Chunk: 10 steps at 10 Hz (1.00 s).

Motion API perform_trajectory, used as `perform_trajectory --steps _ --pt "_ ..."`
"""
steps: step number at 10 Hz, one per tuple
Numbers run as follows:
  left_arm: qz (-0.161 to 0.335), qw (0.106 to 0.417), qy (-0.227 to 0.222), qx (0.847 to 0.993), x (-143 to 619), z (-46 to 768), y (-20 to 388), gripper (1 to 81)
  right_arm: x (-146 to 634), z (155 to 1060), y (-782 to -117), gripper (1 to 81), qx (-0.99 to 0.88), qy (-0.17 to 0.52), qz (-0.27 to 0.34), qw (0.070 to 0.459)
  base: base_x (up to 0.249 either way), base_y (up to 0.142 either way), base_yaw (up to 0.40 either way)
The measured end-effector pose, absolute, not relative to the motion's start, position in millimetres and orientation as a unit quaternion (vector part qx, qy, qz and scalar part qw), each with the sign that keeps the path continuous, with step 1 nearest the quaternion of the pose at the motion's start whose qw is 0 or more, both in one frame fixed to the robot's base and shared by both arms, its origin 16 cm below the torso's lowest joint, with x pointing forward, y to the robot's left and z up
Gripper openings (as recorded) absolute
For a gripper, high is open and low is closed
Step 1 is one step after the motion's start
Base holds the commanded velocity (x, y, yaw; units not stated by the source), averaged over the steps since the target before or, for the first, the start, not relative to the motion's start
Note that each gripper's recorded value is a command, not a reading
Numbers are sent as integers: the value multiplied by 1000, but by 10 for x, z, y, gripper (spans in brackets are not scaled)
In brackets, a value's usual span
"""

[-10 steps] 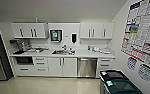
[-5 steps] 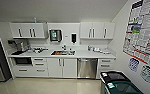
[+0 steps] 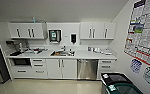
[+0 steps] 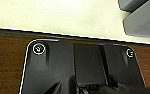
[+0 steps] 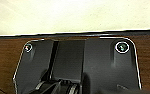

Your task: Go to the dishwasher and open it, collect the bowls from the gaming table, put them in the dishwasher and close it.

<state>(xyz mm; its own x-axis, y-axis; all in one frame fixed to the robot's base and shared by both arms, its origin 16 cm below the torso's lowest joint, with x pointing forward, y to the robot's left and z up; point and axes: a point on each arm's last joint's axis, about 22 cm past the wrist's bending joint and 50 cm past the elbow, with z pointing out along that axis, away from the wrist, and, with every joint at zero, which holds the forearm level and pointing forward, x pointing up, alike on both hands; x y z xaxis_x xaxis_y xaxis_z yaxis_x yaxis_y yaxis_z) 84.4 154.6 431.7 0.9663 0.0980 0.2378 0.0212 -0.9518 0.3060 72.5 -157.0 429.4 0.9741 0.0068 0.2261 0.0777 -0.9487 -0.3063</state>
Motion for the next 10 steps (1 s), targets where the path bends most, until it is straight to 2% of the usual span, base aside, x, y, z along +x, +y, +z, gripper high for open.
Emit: perform_trajectory --steps 2,10 --pt "126 152 30 980 844 4317 1546 811 721 4293 -1578 811 -981 -21 -112 158 92 0 0" --pt "126 150 31 980 844 4313 1577 811 725 4293 -1580 811 -981 -22 -112 158 89 61 0"
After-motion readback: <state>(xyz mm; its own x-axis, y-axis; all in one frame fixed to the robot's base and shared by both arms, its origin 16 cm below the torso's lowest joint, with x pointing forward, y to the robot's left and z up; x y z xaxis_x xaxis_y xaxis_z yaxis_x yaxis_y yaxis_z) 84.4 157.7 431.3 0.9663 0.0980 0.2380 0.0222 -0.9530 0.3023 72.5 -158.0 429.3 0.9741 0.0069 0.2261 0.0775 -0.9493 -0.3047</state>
